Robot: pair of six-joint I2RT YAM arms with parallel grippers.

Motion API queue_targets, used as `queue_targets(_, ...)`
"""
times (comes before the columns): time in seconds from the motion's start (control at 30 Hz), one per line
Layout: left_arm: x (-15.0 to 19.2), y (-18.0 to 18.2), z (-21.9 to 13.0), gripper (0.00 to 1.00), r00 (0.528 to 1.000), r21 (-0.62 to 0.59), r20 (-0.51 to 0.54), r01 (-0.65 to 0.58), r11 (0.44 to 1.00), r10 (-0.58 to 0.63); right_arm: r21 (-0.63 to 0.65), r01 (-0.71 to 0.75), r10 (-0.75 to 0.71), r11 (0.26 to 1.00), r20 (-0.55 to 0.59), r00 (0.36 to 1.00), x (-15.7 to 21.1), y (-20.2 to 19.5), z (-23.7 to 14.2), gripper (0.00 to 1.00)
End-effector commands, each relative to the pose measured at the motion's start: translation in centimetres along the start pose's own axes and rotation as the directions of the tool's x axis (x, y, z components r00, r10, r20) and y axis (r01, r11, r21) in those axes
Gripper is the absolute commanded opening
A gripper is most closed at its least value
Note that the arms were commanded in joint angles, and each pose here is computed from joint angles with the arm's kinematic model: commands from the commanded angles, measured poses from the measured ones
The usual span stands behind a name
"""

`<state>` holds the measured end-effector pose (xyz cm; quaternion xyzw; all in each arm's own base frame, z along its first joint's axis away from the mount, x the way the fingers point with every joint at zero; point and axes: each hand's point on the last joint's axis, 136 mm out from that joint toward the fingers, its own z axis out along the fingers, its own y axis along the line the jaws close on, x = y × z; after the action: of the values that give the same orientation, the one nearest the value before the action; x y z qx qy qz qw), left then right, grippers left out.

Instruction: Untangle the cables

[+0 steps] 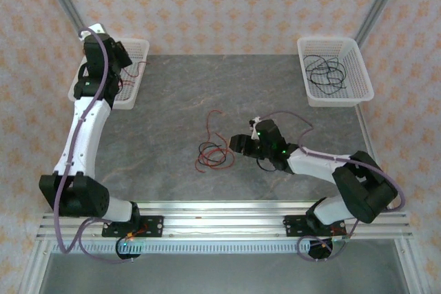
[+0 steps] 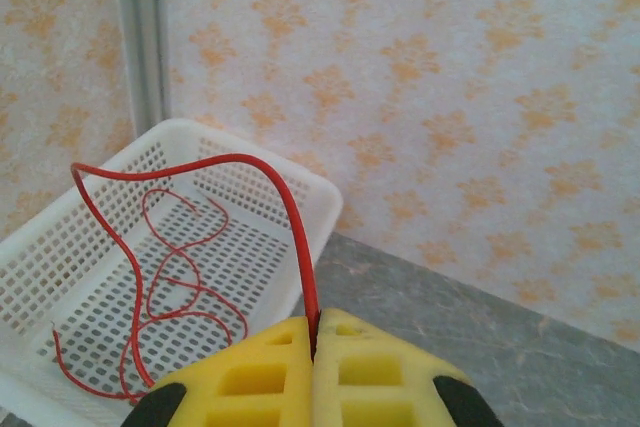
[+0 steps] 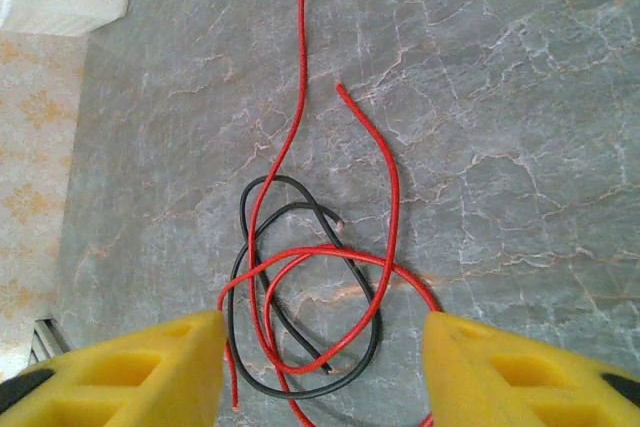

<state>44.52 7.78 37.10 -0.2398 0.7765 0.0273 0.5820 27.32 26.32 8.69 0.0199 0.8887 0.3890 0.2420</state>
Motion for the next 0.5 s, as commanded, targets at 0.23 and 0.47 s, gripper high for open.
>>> queue_targets(0.23,-3.0,5.1,5.0,0.0,0.984,-0.034,0.137,0.118,0.992,-0.112,0.003,-0.008,0.008,1.0,0.028,1.0,-0.1,-0.2,-0.4,0.54)
queue_targets(0.47,-0.5,8.1,8.4,0.0,0.973,-0.055,0.16,0.175,0.983,-0.164,0.012,-0.015,0.015,1.0,0.033,0.999,-0.2,-0.2,-0.5,0.54)
